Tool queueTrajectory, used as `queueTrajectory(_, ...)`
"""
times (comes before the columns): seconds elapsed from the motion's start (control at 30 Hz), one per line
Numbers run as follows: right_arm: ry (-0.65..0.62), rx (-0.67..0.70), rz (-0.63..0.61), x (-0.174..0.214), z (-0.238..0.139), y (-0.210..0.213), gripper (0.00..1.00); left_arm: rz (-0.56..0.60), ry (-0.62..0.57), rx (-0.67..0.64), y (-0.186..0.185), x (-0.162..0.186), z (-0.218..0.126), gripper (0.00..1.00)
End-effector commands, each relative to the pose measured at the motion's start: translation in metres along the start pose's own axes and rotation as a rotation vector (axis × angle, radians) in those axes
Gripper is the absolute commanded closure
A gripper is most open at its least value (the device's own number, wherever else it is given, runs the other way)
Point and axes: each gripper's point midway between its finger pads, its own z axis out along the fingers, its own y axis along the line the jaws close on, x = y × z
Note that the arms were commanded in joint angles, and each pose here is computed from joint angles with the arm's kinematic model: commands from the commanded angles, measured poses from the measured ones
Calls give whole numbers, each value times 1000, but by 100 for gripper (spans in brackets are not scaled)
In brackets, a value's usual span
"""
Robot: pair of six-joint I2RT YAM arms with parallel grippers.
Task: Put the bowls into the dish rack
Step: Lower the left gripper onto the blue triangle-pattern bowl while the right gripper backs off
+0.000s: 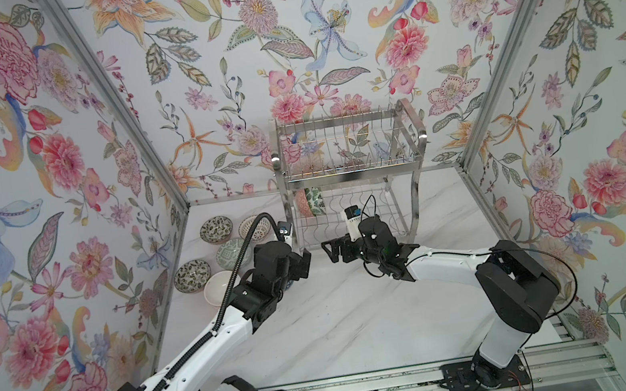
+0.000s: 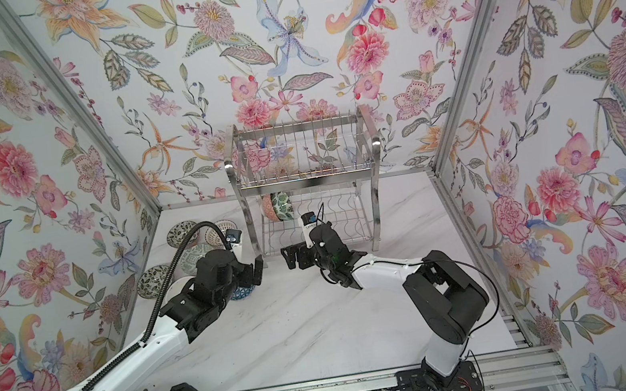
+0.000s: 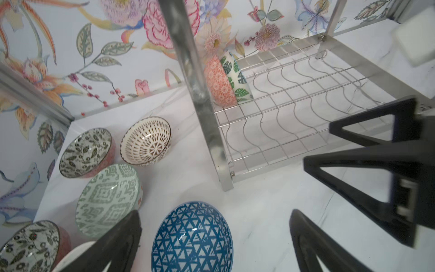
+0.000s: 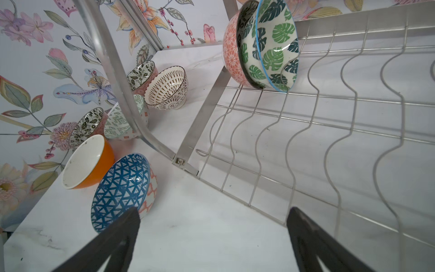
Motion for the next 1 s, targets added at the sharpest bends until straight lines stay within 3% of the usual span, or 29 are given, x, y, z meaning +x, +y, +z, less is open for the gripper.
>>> queueTrajectory(0.0,30,113,-104,7,-16,-10,1,-165,132,-55,25,41,9,1)
queueTrajectory(0.17,70,240,-265,15,-22,-10,1,-356,140,-208,68,62,6,1)
queueTrajectory(0.5,8,349,-480,2,-42,22,1,-434,232,-163,65,95,22,1)
queueTrajectory(0.63,33,310,-470,2,-45,32,1,-446,232,-145,62,101,25,1)
queueTrajectory(0.97,-28,50,-397,-3,-61,74,1,-481,276,-154,65,129,34,2)
